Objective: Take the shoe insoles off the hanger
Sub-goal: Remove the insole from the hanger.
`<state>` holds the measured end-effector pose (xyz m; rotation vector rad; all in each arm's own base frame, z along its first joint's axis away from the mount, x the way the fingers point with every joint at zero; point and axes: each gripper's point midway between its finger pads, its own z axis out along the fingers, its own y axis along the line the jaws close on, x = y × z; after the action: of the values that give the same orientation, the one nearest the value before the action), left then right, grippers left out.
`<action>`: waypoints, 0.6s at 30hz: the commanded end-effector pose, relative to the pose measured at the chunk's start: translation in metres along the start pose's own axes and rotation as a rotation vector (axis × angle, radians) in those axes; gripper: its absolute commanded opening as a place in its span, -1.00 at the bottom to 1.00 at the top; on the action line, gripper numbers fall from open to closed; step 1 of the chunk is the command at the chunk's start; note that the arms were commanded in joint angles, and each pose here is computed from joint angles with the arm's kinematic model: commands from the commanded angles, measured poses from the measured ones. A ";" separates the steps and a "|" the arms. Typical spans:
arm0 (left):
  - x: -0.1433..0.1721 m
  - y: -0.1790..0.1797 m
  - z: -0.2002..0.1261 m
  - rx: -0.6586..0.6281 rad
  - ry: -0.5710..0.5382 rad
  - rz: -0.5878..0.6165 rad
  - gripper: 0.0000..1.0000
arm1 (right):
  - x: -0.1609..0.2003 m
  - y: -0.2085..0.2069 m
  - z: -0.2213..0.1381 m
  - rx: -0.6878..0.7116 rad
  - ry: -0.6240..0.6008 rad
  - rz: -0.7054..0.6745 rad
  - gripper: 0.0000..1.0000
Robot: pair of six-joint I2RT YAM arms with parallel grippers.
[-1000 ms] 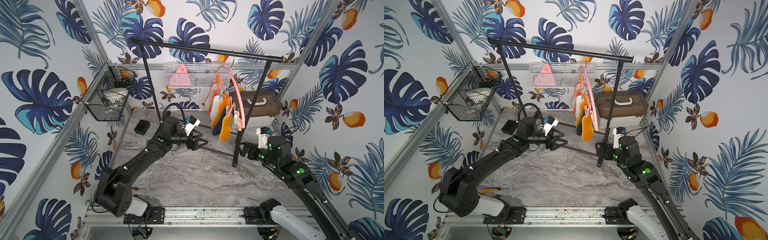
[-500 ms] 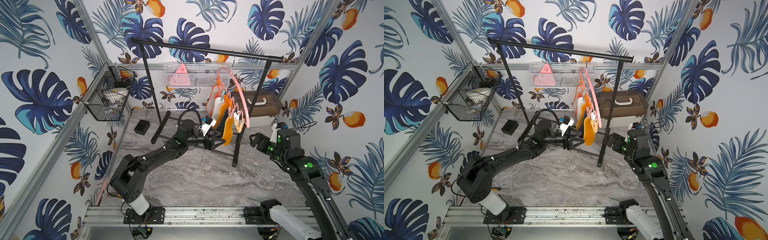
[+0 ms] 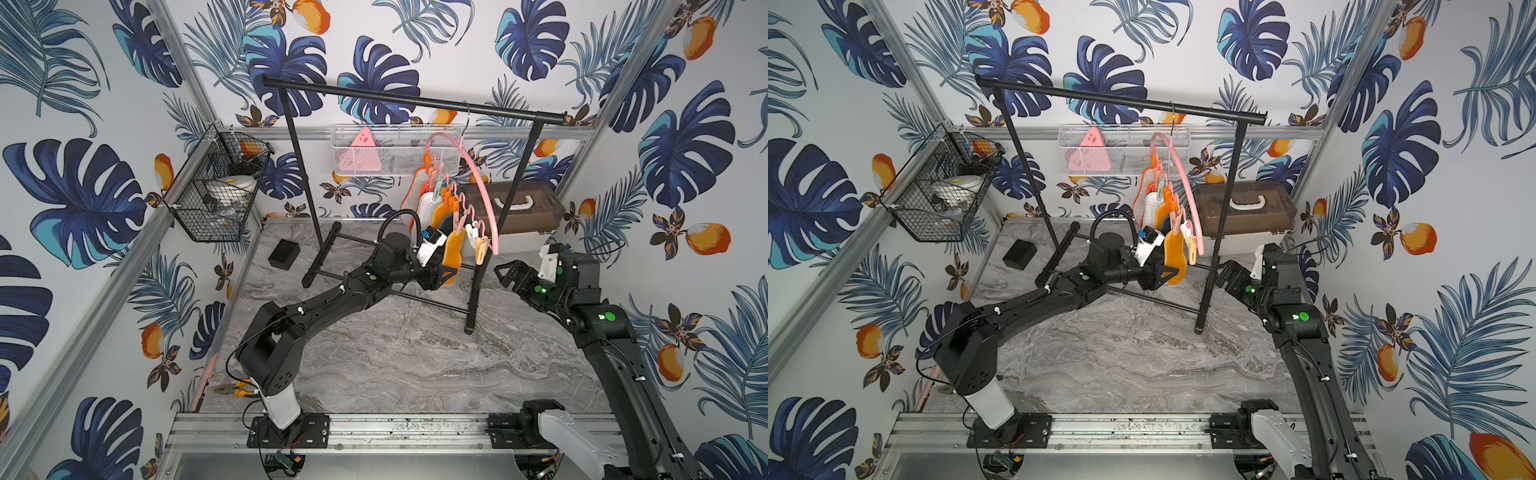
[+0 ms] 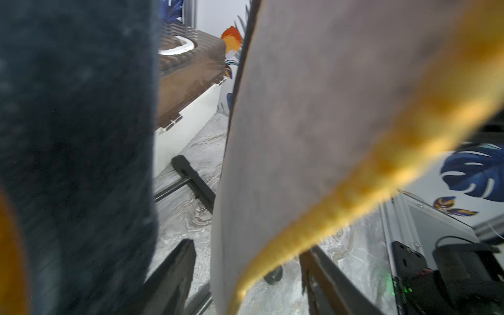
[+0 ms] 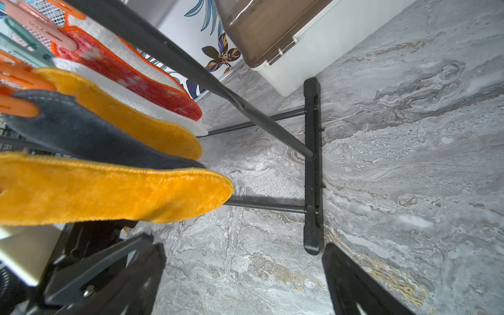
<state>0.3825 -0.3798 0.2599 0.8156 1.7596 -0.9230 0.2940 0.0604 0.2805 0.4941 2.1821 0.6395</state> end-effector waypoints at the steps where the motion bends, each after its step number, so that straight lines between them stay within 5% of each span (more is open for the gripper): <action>1: -0.005 0.010 0.004 -0.051 -0.015 0.019 0.13 | -0.005 0.008 -0.004 -0.036 -0.022 0.000 0.87; 4: -0.003 0.009 0.009 -0.027 -0.022 0.022 -0.34 | -0.005 0.013 -0.005 -0.063 -0.019 -0.007 0.88; 6: 0.000 0.010 0.013 -0.018 -0.025 0.029 -0.48 | -0.004 0.016 -0.006 -0.081 -0.018 -0.009 0.88; 15: -0.002 0.006 0.025 0.036 -0.051 0.094 -0.02 | -0.002 0.016 -0.013 -0.079 -0.021 -0.030 0.88; 18: -0.004 0.003 0.028 0.057 -0.064 0.100 -0.02 | -0.001 0.015 -0.014 -0.075 -0.017 -0.033 0.88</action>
<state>0.3999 -0.3963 0.2400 0.8569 1.7211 -0.9117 0.2863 0.0674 0.2941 0.4451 2.1456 0.6949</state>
